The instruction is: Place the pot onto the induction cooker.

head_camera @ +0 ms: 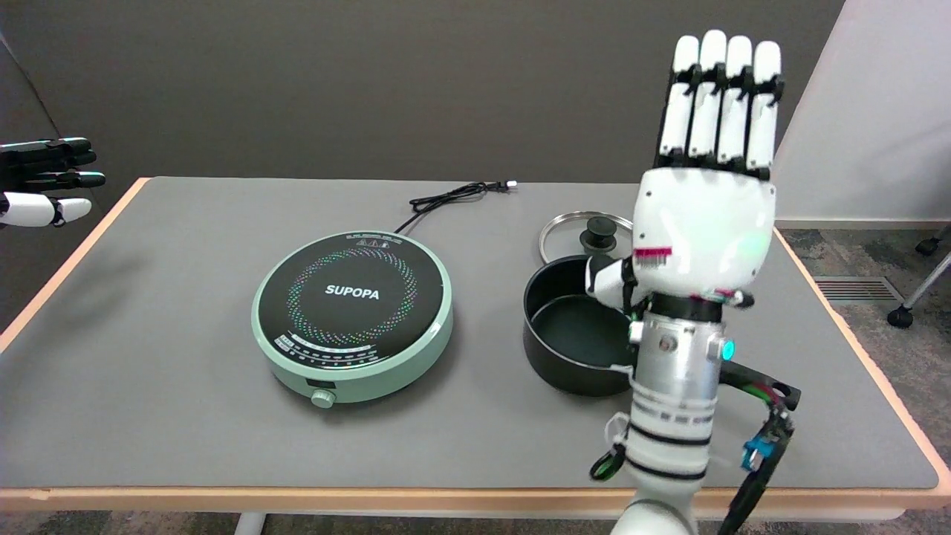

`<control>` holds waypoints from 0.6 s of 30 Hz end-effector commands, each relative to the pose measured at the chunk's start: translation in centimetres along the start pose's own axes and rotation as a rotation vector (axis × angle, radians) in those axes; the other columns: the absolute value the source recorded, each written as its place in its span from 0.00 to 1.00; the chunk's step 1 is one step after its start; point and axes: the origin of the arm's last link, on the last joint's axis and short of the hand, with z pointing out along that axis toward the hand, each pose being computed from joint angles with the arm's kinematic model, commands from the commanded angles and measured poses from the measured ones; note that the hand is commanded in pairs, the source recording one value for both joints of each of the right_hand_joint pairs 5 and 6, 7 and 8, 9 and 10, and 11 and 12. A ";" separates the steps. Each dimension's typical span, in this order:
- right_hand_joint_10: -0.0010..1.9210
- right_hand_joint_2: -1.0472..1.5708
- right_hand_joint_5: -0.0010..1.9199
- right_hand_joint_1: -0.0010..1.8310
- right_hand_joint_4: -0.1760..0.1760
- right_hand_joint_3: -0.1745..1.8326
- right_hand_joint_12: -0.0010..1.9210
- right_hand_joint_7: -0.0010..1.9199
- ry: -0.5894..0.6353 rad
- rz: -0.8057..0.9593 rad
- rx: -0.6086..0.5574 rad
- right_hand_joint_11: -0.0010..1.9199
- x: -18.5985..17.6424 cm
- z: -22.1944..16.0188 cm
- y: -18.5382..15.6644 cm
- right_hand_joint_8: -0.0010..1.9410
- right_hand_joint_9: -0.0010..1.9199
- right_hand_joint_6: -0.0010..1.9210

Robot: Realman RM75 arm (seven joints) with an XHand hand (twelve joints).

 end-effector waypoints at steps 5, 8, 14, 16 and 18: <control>0.01 0.24 0.01 0.66 0.00 0.67 0.01 0.01 -0.049 -0.132 -0.196 0.01 3.9 -8.2 0.6 0.01 0.01 0.01; 0.01 0.24 0.01 0.66 0.03 0.68 0.01 0.01 -0.128 -0.134 -0.218 0.01 3.4 -8.5 1.3 0.01 0.01 0.01; 0.01 0.24 0.01 0.65 0.00 0.69 0.01 0.01 -0.245 -0.127 -0.241 0.01 2.3 -8.9 2.1 0.01 0.01 0.01; 0.01 0.24 0.01 0.65 0.00 0.69 0.01 0.01 -0.271 -0.118 -0.249 0.01 2.0 -8.7 2.5 0.01 0.01 0.01; 0.01 0.23 0.01 0.65 0.01 0.70 0.01 0.01 -0.301 -0.110 -0.255 0.01 1.7 -8.5 2.8 0.01 0.01 0.01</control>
